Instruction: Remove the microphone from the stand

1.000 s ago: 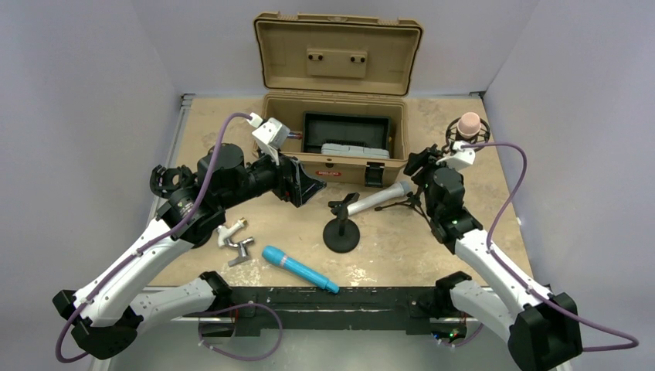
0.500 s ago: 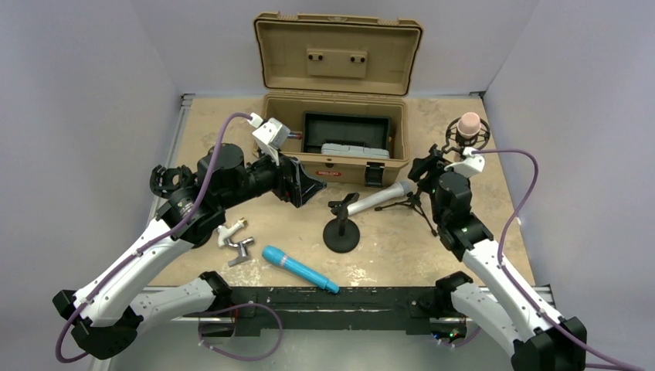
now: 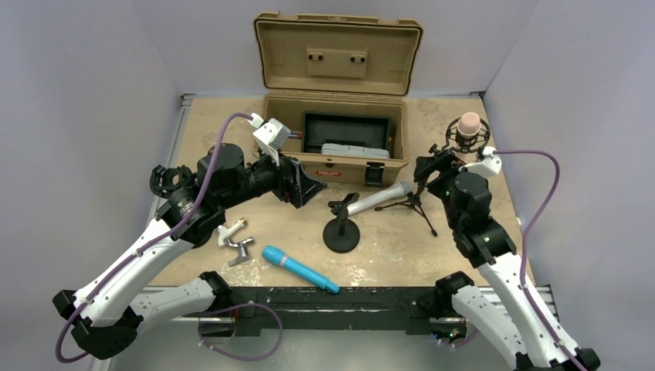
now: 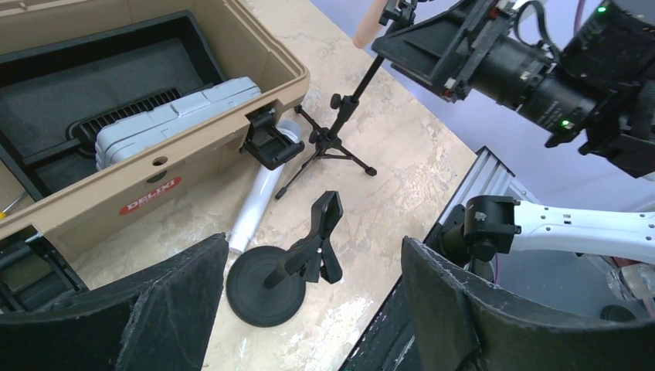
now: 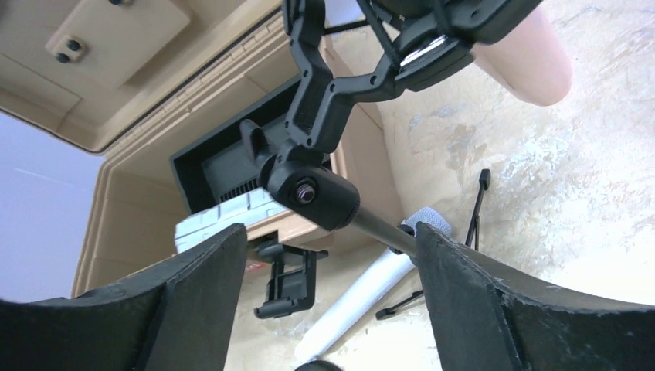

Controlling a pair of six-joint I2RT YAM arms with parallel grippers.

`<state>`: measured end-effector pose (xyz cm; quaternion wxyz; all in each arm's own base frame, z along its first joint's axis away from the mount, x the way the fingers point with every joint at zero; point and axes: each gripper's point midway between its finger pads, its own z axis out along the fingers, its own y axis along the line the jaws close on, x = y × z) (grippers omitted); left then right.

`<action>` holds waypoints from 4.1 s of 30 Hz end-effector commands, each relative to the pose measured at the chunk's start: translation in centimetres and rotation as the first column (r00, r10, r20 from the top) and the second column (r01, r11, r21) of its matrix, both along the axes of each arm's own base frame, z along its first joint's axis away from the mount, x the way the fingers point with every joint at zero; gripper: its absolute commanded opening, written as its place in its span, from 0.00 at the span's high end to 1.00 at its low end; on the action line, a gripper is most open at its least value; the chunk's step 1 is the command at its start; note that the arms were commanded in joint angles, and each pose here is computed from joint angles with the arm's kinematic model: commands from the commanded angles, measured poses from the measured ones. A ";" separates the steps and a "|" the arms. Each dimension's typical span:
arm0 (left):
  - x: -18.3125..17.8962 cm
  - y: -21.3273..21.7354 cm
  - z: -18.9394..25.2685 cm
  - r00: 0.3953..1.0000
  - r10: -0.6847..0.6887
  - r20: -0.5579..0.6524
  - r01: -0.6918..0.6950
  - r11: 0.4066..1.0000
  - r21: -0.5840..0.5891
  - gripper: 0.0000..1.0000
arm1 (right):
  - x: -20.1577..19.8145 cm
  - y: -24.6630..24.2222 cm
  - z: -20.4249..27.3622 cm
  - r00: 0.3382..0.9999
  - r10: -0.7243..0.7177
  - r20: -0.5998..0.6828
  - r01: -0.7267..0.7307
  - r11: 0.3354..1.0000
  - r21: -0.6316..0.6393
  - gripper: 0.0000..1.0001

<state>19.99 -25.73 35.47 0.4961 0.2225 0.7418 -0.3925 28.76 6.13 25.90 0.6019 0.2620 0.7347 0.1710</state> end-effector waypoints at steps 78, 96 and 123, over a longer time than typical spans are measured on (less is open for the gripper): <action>-0.1 1.2 2.2 0.996 0.035 0.081 -0.032 0.999 -0.036 0.02 | 5.4 -7.3 10.7 0.945 -0.311 0.106 0.305 0.711 -0.633 0.24; -0.2 0.8 2.1 0.997 0.018 0.069 -0.015 0.999 -0.041 0.02 | 2.5 -6.4 4.8 0.940 -0.322 -0.114 0.237 0.855 -0.461 0.09; -0.3 0.6 1.8 0.998 0.008 0.056 -0.005 0.999 -0.040 0.02 | 3.9 -8.2 1.9 0.868 -0.474 -0.149 0.300 0.740 -0.602 0.22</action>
